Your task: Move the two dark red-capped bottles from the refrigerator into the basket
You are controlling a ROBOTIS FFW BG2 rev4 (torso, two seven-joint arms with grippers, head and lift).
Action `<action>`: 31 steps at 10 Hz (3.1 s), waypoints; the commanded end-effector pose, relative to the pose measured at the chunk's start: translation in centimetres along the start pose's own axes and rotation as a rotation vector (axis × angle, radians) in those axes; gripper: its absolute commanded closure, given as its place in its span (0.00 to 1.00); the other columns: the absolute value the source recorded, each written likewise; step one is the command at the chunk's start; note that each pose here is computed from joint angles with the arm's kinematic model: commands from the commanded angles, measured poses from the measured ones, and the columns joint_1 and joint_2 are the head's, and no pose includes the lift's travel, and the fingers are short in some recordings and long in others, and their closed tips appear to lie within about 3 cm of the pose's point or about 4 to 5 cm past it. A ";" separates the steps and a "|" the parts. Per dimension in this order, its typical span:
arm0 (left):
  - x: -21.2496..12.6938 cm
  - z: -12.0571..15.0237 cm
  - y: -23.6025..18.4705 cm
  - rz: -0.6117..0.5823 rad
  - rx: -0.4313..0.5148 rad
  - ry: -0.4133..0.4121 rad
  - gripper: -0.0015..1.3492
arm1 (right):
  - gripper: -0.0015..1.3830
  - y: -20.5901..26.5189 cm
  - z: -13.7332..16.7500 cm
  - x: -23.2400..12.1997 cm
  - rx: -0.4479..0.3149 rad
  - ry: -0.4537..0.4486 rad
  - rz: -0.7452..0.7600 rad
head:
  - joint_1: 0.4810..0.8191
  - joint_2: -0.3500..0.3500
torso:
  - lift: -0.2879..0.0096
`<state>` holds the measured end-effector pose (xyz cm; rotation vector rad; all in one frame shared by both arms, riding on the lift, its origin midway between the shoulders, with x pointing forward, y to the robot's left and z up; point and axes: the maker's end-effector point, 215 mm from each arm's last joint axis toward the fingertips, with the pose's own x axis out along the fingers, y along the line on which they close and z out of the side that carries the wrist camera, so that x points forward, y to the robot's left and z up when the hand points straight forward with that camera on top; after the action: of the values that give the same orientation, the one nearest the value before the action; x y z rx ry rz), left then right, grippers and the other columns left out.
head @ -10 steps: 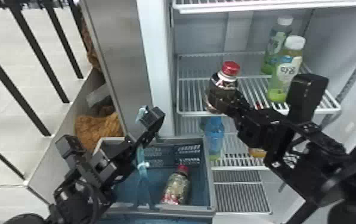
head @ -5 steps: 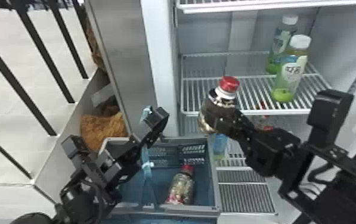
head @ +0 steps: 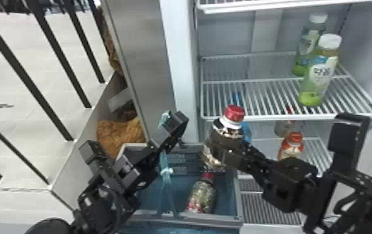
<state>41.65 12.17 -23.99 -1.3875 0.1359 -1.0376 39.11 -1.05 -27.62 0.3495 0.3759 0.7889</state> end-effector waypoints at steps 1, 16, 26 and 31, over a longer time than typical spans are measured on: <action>0.0 0.0 0.0 0.000 -0.001 0.001 0.89 | 0.90 0.9 -1.5 0.0 0.040 0.035 0.033 | 0.63 0.72 | 0.85; -0.1 -0.1 0.0 0.001 -0.003 -0.001 0.89 | 0.09 -1.8 -1.4 -1.0 0.070 -0.013 0.004 | 0.63 0.74 | 0.85; -0.6 -0.7 0.7 0.016 -0.019 0.000 0.89 | 0.09 -10.0 -2.1 -11.9 -0.028 -0.241 -0.387 | 0.63 0.46 | 0.85; -0.8 -0.7 0.7 0.016 -0.026 -0.008 0.89 | 0.09 -12.5 -1.0 -18.3 -0.216 -0.270 -0.591 | 0.63 0.32 | 0.85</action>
<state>41.13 12.09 -25.06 -1.4110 0.1545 -1.0216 34.76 -21.94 -30.29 0.1432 0.1329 0.2078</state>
